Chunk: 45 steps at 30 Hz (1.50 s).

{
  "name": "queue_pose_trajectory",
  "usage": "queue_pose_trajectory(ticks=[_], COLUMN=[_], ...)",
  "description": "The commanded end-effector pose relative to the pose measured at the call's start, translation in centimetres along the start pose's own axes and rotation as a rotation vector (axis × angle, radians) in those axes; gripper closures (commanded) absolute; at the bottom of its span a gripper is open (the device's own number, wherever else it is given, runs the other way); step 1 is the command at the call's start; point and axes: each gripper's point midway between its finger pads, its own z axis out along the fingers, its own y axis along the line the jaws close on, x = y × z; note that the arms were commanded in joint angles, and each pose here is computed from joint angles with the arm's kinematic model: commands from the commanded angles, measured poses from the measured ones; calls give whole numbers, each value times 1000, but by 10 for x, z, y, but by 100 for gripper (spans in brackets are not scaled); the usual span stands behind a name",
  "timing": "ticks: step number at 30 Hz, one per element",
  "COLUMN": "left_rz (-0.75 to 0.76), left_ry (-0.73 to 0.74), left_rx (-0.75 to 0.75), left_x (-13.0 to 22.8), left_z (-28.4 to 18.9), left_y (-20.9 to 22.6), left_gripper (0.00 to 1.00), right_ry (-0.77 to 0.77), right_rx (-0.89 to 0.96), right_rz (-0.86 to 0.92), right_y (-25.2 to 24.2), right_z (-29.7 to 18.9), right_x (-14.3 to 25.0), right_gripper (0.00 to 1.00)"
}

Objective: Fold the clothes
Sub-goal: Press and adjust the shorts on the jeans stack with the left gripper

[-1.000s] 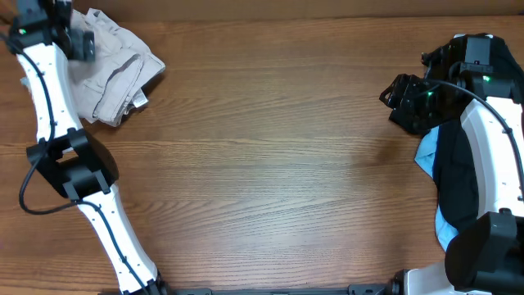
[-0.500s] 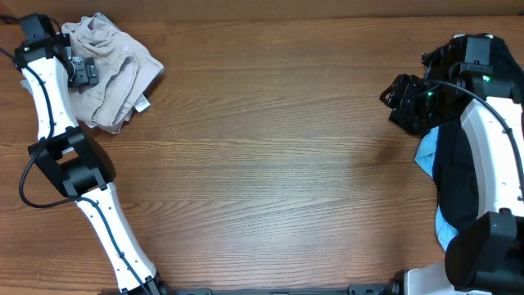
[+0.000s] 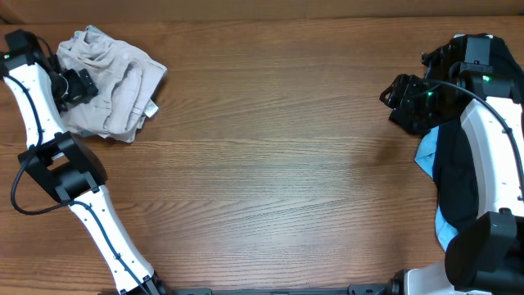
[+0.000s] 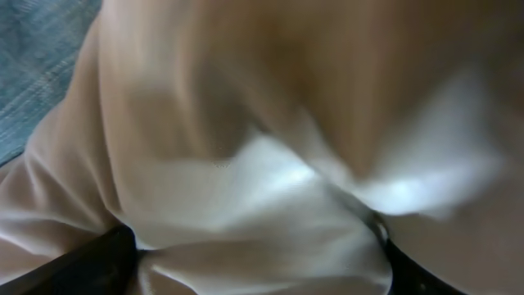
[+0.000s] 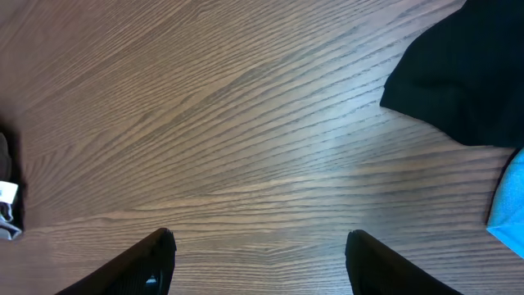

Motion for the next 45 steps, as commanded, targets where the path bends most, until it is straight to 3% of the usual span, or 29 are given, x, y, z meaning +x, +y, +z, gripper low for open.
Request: queue_pose_trajectory(ticks=[1, 11, 19, 25, 29, 35, 41, 45], left_rz=[-143, -298, -297, -234, -222, -244, -312, -343], left_ry=[411, 418, 206, 18, -30, -30, -177, -222], left_rx=[151, 268, 320, 281, 253, 243, 92, 36], left_x=[100, 96, 50, 17, 11, 7, -33, -45], left_z=[93, 93, 107, 113, 115, 107, 38, 28], left_y=[-40, -101, -140, -158, -165, -156, -97, -67], left_gripper=[0, 0, 0, 0, 0, 0, 0, 0], right_ry=[-3, -2, -2, -8, -14, -20, -24, -22], right_rx=[2, 1, 2, 23, 29, 27, 26, 26], right_rz=[-2, -5, -5, -5, -6, -9, -10, -9], right_y=[1, 1, 0, -3, -4, -4, -3, -3], right_z=[1, 1, 1, 1, 1, 1, 1, 1], right_x=[-1, 0, 0, -1, -3, -4, -5, -5], right_gripper=[30, 29, 29, 29, 29, 29, 29, 29])
